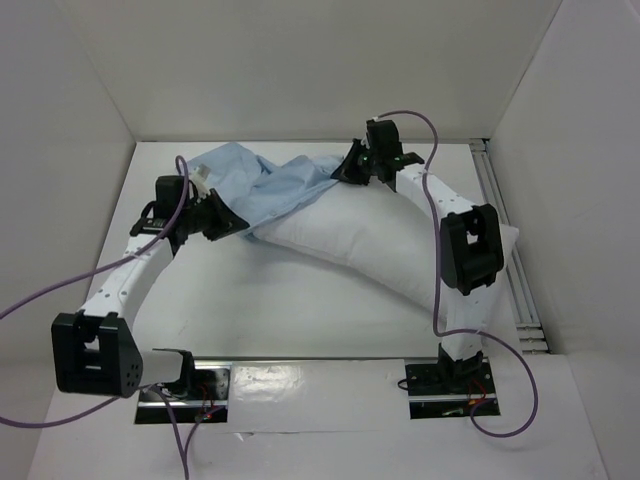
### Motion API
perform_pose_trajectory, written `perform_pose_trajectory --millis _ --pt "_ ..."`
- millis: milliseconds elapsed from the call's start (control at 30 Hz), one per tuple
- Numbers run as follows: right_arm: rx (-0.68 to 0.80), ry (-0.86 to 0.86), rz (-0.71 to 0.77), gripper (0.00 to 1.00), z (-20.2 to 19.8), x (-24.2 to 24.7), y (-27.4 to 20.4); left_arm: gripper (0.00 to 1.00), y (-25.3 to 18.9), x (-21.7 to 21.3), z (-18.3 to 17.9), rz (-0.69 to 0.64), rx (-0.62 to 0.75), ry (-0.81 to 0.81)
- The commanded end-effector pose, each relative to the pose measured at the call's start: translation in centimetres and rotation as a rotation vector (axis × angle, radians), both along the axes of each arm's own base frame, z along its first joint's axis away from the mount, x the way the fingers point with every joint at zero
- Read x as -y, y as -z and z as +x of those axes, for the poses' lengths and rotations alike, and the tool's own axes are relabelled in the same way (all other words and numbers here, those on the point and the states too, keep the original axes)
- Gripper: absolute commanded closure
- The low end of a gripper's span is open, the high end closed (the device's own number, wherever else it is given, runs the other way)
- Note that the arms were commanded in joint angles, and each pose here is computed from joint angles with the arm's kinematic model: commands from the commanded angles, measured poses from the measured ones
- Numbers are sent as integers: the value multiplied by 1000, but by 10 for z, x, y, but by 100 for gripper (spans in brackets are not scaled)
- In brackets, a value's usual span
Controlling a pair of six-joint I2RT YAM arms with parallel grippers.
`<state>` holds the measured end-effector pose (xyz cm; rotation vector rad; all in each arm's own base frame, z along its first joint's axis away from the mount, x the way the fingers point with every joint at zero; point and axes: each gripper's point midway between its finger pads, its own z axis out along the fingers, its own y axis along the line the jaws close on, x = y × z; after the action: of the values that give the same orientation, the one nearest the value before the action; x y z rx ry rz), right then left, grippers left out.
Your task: Put the pillow into the pillowcase
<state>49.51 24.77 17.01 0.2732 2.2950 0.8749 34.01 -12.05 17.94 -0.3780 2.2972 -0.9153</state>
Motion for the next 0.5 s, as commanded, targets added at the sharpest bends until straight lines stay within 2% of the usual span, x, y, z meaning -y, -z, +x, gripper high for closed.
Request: perform_pose_trajectory --millis 0,133,233,300,367,467 --pt "51 48 -9 100 21 11 -9 100 0 4 -34 -2 -66 37" --pt "63 79 8 100 30 16 -14 100 -5 22 -59 4 -113 113" --pt "79 109 20 100 39 28 -21 100 -2 23 -71 81 -131 111" --pt "89 94 34 100 41 24 -27 100 10 18 -81 134 -167 99" --pt "109 94 46 100 45 26 -38 100 45 0 -88 219 -231 35" --pt "115 44 25 100 46 23 -35 100 81 -12 -95 256 -291 -14"
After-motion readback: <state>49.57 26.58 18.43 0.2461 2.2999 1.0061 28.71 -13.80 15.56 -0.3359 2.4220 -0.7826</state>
